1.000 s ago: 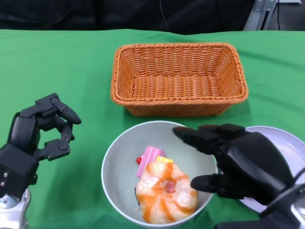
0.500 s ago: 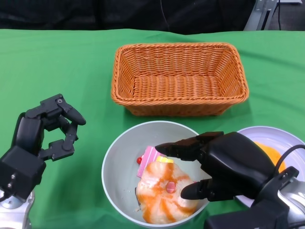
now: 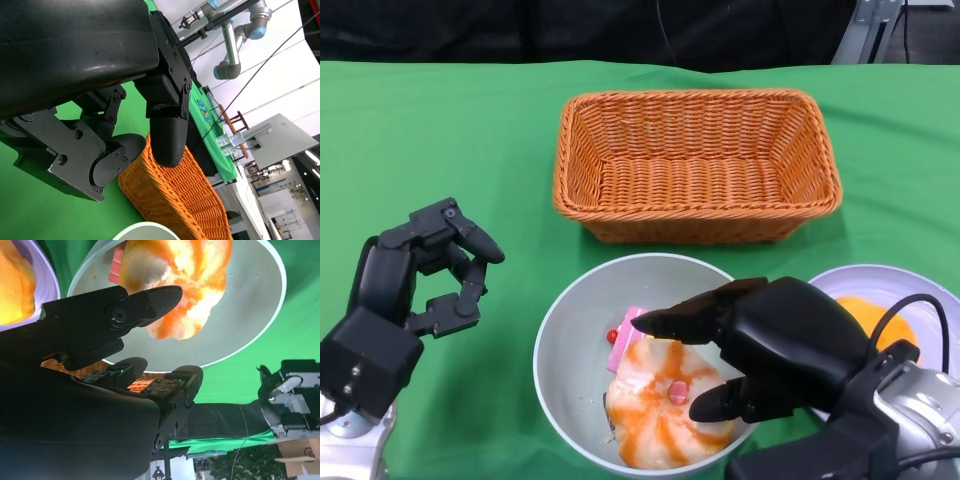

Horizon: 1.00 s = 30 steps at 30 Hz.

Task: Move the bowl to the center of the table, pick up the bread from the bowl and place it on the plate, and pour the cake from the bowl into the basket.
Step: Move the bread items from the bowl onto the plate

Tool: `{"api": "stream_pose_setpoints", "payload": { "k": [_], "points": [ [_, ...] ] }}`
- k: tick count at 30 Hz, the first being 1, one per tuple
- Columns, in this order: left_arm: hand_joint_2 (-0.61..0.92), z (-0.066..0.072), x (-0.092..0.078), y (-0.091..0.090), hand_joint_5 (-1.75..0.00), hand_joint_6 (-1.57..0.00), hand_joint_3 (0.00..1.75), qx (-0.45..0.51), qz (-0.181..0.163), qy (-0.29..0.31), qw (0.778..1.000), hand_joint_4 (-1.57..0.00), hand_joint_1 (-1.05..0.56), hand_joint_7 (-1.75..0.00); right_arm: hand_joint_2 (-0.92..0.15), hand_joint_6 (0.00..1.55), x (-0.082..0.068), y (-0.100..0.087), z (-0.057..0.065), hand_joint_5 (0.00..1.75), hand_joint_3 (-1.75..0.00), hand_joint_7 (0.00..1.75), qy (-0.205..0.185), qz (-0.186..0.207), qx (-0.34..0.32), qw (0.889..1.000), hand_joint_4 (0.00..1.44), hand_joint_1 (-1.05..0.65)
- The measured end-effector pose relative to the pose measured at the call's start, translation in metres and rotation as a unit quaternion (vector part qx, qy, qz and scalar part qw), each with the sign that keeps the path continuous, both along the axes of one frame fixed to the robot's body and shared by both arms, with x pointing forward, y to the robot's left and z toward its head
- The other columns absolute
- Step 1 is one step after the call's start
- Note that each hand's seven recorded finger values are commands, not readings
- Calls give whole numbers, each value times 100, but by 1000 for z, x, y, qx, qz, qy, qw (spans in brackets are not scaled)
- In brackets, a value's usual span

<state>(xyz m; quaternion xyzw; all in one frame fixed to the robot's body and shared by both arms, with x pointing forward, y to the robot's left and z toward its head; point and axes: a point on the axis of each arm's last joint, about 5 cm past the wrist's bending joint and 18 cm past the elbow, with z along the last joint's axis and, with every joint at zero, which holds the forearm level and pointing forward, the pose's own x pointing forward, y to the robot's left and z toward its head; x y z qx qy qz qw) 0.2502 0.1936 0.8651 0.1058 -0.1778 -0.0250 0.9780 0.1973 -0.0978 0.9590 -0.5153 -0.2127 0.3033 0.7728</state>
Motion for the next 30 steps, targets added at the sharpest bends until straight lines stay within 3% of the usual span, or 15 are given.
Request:
{"api": "stream_pose_setpoints", "payload": {
  "k": [9, 19, 30],
  "points": [
    [57, 0, -1, 0, -155, -80, 108, -1, 1, -1, 1000, -81, -1, -135, -90, 51, 1, 6, -2, 1, 0, 0, 3, 1, -38, 999, 49, -65],
    [56, -3, -4, -1, -156, -80, 110, 2, 2, 2, 1000, -82, -1, -137, -89, 52, 0, 17, -16, 0, 0, 0, -46, 11, -85, 995, 49, -70],
    [55, -2, -4, -2, -157, -80, 111, 3, -2, -4, 1000, -81, -1, -138, -88, 50, -1, 23, -19, 0, 0, 0, -74, 27, -97, 992, 45, -76]
  ]
}}
